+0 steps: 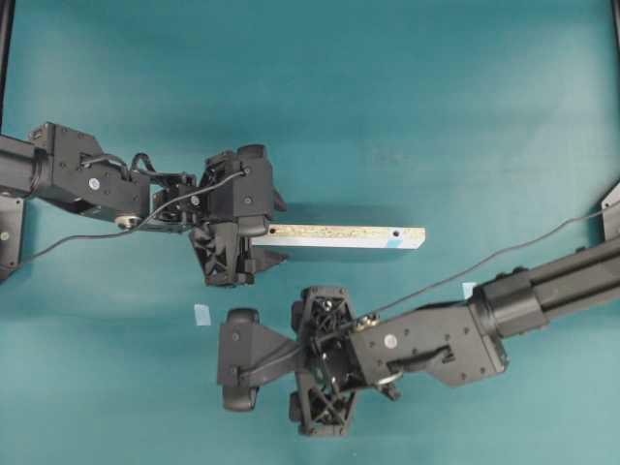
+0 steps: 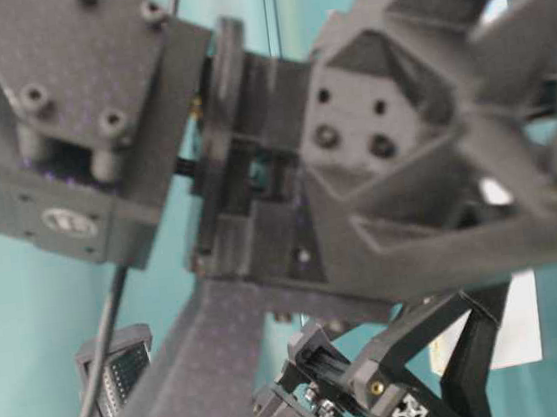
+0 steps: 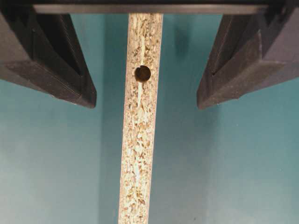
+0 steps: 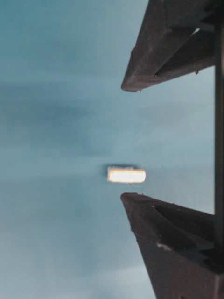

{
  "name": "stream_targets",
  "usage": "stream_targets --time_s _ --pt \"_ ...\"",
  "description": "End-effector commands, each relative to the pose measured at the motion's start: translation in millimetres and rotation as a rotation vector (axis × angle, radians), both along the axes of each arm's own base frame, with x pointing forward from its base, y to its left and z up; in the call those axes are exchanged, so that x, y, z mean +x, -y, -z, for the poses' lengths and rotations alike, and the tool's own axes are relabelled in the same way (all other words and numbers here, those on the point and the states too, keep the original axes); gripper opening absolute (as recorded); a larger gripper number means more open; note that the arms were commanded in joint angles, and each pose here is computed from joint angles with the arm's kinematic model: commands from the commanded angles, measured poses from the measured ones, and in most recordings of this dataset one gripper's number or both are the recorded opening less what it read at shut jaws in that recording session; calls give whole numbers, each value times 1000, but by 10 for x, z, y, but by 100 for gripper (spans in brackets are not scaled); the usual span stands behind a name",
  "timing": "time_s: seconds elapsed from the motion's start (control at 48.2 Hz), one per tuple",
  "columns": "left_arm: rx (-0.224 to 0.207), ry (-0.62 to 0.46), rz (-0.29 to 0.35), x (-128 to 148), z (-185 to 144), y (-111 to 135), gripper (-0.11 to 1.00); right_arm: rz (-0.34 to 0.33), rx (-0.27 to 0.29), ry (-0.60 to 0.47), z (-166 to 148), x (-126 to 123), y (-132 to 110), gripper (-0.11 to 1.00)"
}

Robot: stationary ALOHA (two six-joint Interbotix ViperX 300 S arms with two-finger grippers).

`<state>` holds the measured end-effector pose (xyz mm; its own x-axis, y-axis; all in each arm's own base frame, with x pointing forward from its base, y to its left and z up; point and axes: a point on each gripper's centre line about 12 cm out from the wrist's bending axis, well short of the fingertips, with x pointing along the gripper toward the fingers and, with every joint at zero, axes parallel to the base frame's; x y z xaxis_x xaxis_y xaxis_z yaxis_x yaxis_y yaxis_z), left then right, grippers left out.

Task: Insert the rod into the hole on the wooden board.
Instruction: 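Close the right gripper on the wooden dowel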

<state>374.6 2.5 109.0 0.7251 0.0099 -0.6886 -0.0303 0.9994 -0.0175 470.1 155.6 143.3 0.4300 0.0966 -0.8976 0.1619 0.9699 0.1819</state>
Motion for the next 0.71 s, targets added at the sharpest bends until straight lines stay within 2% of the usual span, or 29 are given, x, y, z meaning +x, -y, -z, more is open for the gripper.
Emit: stream_targets --time_s 0.0,0.332,0.685 --pt "6 34 2 49 -97 -12 100 -16 18 46 -171 49 -108 94" --pt "5 32 1 44 -92 -12 100 -18 11 19 20 95 -143 94" --pt "4 34 0 45 -94 -12 100 -17 8 17 73 110 -138 94"
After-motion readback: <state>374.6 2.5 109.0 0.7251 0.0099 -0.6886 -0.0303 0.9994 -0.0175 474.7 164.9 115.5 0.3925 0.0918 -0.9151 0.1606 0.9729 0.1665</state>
